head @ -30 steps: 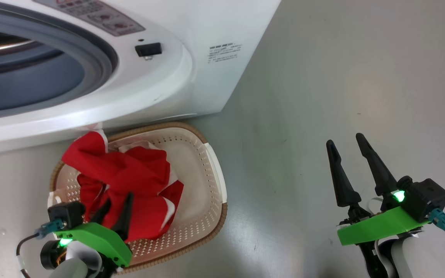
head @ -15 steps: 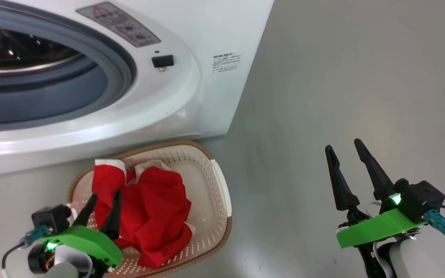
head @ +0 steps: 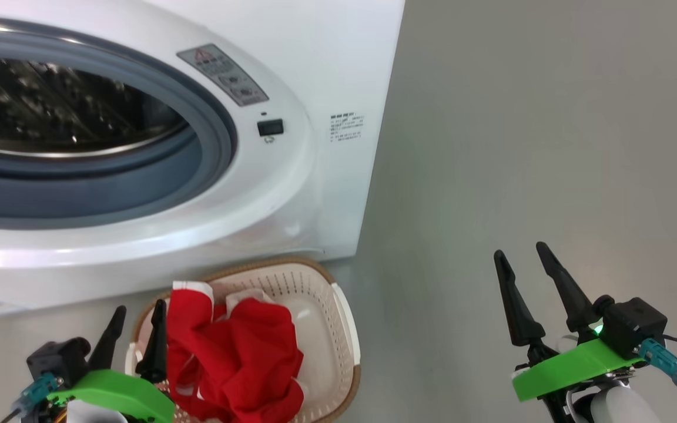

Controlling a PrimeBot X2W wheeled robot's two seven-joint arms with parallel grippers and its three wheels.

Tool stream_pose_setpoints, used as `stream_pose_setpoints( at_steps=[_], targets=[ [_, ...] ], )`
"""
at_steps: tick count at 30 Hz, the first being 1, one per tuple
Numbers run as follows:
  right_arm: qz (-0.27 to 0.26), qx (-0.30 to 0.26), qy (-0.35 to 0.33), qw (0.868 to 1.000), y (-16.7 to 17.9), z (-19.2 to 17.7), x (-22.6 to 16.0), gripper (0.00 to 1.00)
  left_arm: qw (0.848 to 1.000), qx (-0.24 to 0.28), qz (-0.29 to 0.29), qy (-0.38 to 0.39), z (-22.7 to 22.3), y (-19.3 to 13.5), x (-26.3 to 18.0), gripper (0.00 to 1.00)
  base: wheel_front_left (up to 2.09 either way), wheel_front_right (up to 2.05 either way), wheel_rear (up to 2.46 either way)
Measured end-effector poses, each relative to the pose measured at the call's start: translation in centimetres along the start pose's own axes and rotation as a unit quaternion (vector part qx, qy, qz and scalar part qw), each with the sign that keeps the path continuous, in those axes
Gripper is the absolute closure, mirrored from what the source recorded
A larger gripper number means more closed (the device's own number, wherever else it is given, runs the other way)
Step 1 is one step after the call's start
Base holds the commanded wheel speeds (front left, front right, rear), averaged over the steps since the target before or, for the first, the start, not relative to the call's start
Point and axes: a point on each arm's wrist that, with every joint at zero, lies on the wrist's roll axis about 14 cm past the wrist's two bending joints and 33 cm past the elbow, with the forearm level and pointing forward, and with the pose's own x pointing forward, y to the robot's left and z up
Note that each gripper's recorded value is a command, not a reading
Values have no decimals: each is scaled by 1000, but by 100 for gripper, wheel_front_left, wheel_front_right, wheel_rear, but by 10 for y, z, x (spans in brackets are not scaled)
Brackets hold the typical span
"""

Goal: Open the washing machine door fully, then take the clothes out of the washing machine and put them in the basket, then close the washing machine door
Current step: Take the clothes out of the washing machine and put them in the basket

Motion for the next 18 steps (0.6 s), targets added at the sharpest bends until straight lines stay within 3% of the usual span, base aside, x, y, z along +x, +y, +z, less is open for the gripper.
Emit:
stream_pose_setpoints(
  at_steps=[18],
  targets=[
    [-7,-2,-27,1000,1,19,-46,0,990,29,-17,-135,74,-15,-56,0,0,0,0]
  ],
)
